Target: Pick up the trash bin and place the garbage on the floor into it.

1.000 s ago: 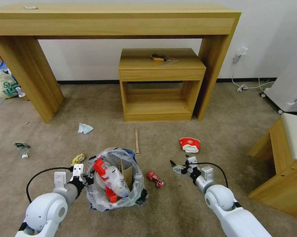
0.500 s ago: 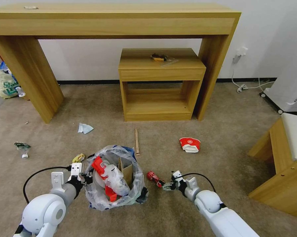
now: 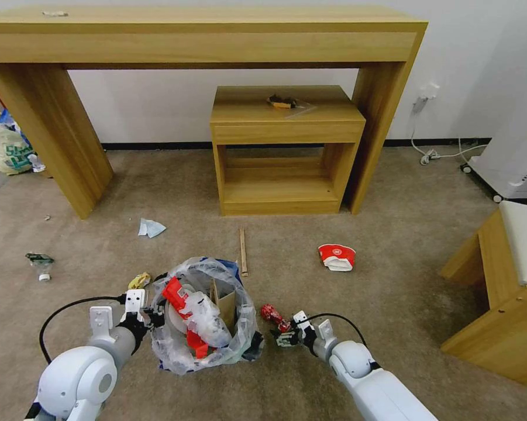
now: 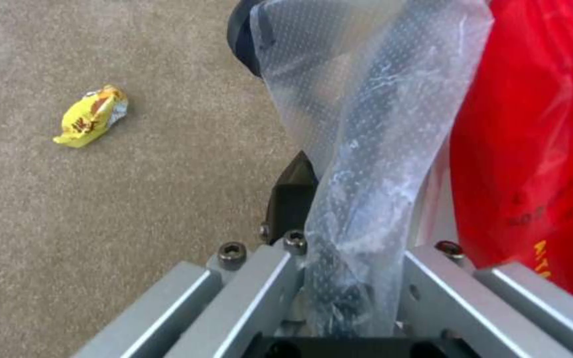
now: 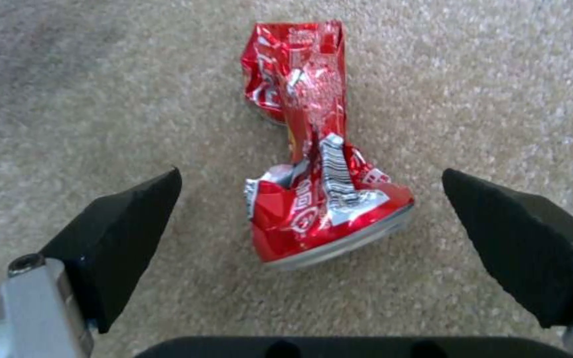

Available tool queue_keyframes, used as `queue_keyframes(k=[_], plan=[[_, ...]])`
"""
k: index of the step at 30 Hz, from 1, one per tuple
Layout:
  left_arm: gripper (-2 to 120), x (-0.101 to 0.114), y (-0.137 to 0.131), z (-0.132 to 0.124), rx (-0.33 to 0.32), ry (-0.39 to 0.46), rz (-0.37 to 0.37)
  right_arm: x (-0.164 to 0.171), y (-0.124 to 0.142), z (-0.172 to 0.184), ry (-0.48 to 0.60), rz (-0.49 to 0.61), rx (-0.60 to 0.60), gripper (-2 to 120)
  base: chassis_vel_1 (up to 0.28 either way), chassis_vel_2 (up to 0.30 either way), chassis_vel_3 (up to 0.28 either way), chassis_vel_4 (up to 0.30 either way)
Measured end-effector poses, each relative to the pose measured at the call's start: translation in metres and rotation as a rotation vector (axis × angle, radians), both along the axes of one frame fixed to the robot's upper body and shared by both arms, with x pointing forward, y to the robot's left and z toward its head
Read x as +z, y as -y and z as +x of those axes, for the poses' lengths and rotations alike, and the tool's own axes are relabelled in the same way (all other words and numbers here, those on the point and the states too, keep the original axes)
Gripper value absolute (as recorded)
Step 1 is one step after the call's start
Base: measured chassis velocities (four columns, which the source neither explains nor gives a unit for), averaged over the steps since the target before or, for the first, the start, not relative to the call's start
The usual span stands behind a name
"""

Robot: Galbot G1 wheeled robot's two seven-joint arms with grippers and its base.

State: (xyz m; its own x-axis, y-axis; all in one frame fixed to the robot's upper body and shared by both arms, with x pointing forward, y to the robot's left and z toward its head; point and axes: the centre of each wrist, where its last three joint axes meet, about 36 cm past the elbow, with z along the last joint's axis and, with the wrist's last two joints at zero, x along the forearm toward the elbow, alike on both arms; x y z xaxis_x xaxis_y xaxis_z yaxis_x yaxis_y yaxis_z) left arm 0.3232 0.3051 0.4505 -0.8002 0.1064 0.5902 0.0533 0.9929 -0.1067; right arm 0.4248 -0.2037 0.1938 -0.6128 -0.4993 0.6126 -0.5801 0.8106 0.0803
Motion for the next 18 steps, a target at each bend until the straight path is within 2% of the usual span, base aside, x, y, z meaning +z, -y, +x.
queue_keyframes(k=[7,9,11,13,14,16,17,18], plan=[[0,0.001,-0.001,0.0,-0.002,0.001,0.004,-0.009,0.002,0.002,-0.017,-0.005,-0.008,99,0.0,0.0,0.0,0.0],[0,0.002,-0.002,0.001,-0.002,0.002,0.006,-0.011,0.003,0.002,-0.02,-0.005,-0.009,91,0.0,0.0,0.0,0.0],[0,0.002,-0.002,0.001,-0.002,0.003,0.006,-0.011,0.003,0.003,-0.021,-0.004,-0.008,88,0.0,0.0,0.0,0.0],[0,0.001,-0.002,0.002,-0.003,0.002,0.005,-0.012,0.002,0.004,-0.02,-0.002,-0.008,76,0.0,0.0,0.0,0.0],[0,0.001,-0.002,0.002,-0.003,0.002,0.005,-0.012,0.002,0.004,-0.02,-0.002,-0.008,76,0.0,0.0,0.0,0.0],[0,0.001,-0.002,0.003,-0.005,0.001,0.003,-0.014,0.001,0.006,-0.017,-0.004,-0.004,67,0.0,0.0,0.0,0.0],[0,0.001,-0.002,0.003,-0.005,0.001,0.003,-0.014,0.001,0.006,-0.017,-0.004,-0.004,67,0.0,0.0,0.0,0.0],[0,0.0,-0.002,0.003,-0.005,0.0,0.003,-0.014,0.001,0.007,-0.014,-0.005,-0.002,61,0.0,0.0,0.0,0.0]])
